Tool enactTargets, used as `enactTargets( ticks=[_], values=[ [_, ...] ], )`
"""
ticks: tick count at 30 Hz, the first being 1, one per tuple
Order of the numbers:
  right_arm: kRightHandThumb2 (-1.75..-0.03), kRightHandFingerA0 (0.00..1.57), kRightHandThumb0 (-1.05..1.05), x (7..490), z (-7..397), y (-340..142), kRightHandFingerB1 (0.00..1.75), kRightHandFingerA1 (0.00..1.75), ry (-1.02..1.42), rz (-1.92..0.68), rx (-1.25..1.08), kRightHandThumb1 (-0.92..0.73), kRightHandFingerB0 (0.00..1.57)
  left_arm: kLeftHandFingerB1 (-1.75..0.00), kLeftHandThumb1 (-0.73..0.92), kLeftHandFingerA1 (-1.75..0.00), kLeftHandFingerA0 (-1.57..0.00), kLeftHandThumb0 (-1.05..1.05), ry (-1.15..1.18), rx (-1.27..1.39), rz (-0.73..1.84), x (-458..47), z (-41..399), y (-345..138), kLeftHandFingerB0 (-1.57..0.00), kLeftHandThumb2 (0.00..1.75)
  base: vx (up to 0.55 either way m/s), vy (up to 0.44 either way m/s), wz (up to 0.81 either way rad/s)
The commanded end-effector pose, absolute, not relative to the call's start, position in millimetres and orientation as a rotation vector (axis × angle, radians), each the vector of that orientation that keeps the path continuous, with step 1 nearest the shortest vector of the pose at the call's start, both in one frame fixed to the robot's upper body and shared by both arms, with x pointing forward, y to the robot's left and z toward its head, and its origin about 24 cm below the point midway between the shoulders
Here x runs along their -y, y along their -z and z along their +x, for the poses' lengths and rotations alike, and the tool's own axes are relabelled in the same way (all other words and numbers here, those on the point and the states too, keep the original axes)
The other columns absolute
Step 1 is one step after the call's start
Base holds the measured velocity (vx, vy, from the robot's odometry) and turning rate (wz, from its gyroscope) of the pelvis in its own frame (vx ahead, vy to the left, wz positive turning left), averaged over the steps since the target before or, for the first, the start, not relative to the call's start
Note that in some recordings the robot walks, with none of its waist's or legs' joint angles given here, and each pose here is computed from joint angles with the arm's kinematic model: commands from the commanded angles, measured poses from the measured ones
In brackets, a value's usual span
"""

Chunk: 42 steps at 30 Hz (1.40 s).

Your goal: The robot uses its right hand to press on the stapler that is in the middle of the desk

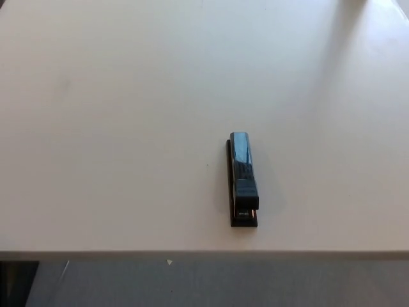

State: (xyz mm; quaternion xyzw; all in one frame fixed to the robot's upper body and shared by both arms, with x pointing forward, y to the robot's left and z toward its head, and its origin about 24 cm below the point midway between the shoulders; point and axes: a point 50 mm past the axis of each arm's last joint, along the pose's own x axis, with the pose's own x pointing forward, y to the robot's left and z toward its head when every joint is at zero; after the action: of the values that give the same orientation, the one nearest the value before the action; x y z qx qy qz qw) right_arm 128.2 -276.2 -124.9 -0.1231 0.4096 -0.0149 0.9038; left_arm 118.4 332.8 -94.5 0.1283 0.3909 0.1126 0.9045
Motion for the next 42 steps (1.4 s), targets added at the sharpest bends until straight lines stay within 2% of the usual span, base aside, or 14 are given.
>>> enactTargets(
  ticks=[1,4,5,6,8,9,10,12,15,23,36,37,41,42],
  values=[
    [-1.19,0.00,-0.78,302,143,101,0.12,0.16,0.113,-0.189,-0.623,-0.90,0.00,-0.26,0.92,-0.36,-0.10,-0.53,-0.244,-0.627,0.247,-356,131,67,-0.02,0.93,0.00,0.000,0.00],
    [-1.12,0.02,-0.74,318,144,96,0.11,0.18,0.269,-0.077,-0.596,-0.87,0.00,-0.27,0.92,-0.33,-0.05,-0.53,-0.250,-0.625,0.235,-356,132,67,-0.05,0.90,0.00,0.000,0.00],
    [-0.77,0.03,-0.62,323,144,94,0.00,0.22,0.331,-0.031,-0.573,-0.92,0.00,-0.26,0.92,-0.33,-0.05,-0.53,-0.248,-0.626,0.237,-356,132,67,-0.05,0.90,0.00,0.000,0.00],
    [-1.09,0.05,-0.74,329,144,91,0.09,0.19,0.401,0.068,-0.538,-0.87,0.00,-0.26,0.92,-0.33,-0.05,-0.53,-0.252,-0.624,0.225,-357,132,67,-0.04,0.90,0.00,0.000,0.00],
    [-1.08,0.06,-0.76,336,144,89,0.05,0.18,0.458,0.121,-0.523,-0.89,0.00,-0.26,0.92,-0.34,-0.06,-0.53,-0.253,-0.624,0.234,-357,133,66,-0.04,0.90,0.00,0.000,0.00],
    [-1.05,0.08,-0.77,346,142,84,0.00,0.20,0.550,0.152,-0.485,-0.90,0.00,-0.29,0.88,-0.40,-0.04,-0.60,-0.257,-0.623,0.235,-358,133,66,-0.03,1.09,0.00,0.000,0.00],
    [-1.02,0.08,-0.74,351,141,82,0.00,0.22,0.584,0.160,-0.475,-0.87,0.00,-0.26,0.92,-0.35,-0.06,-0.52,-0.256,-0.621,0.237,-359,133,66,-0.05,0.90,0.00,0.000,0.00],
    [-0.95,0.07,-0.60,362,137,78,0.00,0.28,0.661,0.166,-0.461,-0.84,0.00,-0.26,0.92,-0.35,-0.06,-0.52,-0.256,-0.614,0.238,-360,135,64,-0.05,0.90,0.00,0.000,0.00],
    [-0.96,0.10,-0.73,386,125,70,0.00,0.32,0.823,0.270,-0.427,-0.78,0.00,-0.27,0.89,-0.37,-0.05,-0.59,-0.252,-0.608,0.234,-360,135,64,0.00,1.07,0.00,0.000,0.00],
    [-0.93,0.09,-0.71,427,105,43,0.00,0.31,1.084,0.373,-0.261,-0.76,0.00,-0.26,0.92,-0.33,-0.05,-0.51,-0.258,-0.603,0.224,-360,137,63,-0.04,0.90,0.00,0.000,0.00],
    [-0.92,0.12,-0.67,501,116,-86,0.00,0.34,1.298,0.226,0.285,-0.75,0.00,-0.26,0.88,-0.37,-0.05,-0.58,-0.255,-0.610,0.240,-364,140,61,0.00,1.06,0.00,0.000,0.00],
    [-1.00,0.17,-0.86,504,119,-101,0.00,0.36,1.302,0.204,0.337,-0.79,0.00,-0.26,0.88,-0.37,-0.06,-0.59,-0.253,-0.611,0.242,-364,140,61,0.00,1.06,0.00,0.000,0.00],
    [-0.99,0.20,-0.84,503,140,-150,0.00,0.41,1.216,0.112,0.552,-0.79,0.00,-0.23,0.92,-0.32,-0.05,-0.51,-0.248,-0.602,0.229,-365,139,60,-0.02,0.90,0.00,0.000,0.00],
    [-1.01,0.22,-0.85,501,144,-158,0.00,0.42,1.200,0.094,0.579,-0.81,0.00,-0.26,0.89,-0.36,-0.05,-0.57,-0.248,-0.603,0.230,-365,139,60,0.00,1.05,0.00,0.000,0.00]
  ],
)
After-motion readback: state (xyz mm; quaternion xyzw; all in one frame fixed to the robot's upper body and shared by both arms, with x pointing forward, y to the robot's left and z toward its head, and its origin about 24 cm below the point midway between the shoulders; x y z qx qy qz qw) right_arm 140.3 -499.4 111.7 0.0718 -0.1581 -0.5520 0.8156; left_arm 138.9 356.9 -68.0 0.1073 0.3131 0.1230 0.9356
